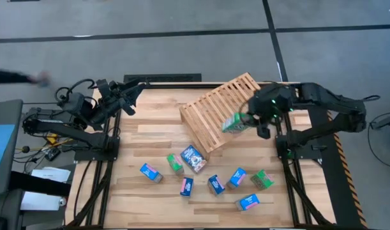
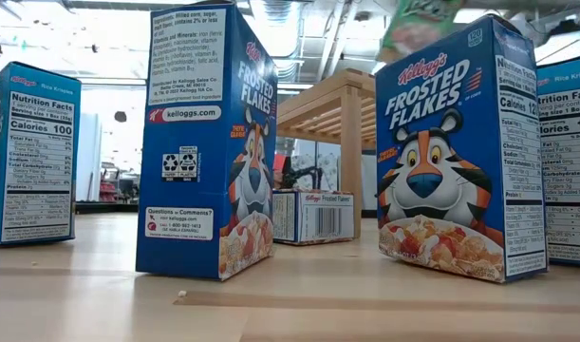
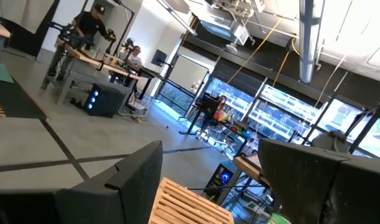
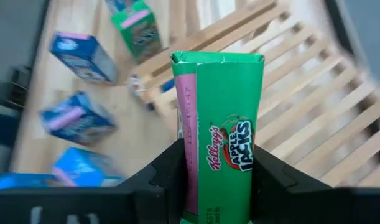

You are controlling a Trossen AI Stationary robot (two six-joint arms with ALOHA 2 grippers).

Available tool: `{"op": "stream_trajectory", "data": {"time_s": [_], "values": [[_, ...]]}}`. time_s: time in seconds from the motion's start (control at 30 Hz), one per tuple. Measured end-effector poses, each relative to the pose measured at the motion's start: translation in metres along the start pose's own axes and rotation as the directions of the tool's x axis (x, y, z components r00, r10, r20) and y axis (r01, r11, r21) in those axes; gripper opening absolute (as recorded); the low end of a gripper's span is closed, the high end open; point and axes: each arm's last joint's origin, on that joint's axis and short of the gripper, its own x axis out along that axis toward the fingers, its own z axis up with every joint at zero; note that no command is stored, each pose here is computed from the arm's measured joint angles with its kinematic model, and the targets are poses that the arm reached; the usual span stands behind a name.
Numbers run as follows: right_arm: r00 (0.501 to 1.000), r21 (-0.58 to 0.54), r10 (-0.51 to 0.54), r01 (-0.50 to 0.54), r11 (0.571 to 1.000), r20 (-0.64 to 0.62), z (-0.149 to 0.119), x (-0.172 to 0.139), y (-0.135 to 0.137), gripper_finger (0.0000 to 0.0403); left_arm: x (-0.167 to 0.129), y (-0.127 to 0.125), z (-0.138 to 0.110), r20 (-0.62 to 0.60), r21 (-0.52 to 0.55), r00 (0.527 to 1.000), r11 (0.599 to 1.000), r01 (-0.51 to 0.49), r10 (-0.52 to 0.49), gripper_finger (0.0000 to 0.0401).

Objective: Stack cereal on shelf
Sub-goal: Put the right green cereal on the shelf

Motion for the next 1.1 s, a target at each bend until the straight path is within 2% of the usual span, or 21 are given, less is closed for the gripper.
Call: {"op": "stream_trajectory", "data": {"time_s": [0.2,0.37,0.6,0.83,1.1], "values": [[0.997,-0.142,-0.068,0.061,0.988,-0.041,0.03,0.018,-0.033,0.0154,0.0,0.001,0.0,0.008,0.01,0.999,0.999,-0.032,0.032,0.0254],[0.996,-0.325,-0.085,0.071,0.943,-0.027,0.055,0.032,-0.05,0.0154,0.0,0.001,0.001,0.014,0.034,0.999,0.998,-0.05,0.049,0.0254],[0.991,-0.434,-0.105,0.059,0.899,-0.081,0.083,0.067,-0.074,0.0154,0.0,0.002,0.001,0.02,0.036,0.997,0.997,-0.071,0.07,0.0254],[0.979,-0.535,-0.08,-0.033,0.844,-0.186,0.09,0.104,-0.079,0.0154,0.0,0.002,0.001,0.023,0.035,0.996,0.996,-0.085,0.084,0.0254],[0.977,-0.64,-0.121,-0.021,0.768,-0.177,0.097,0.113,-0.074,0.0154,0.0,0.002,0.001,0.024,0.038,0.996,0.995,-0.088,0.087,0.0254]]}}
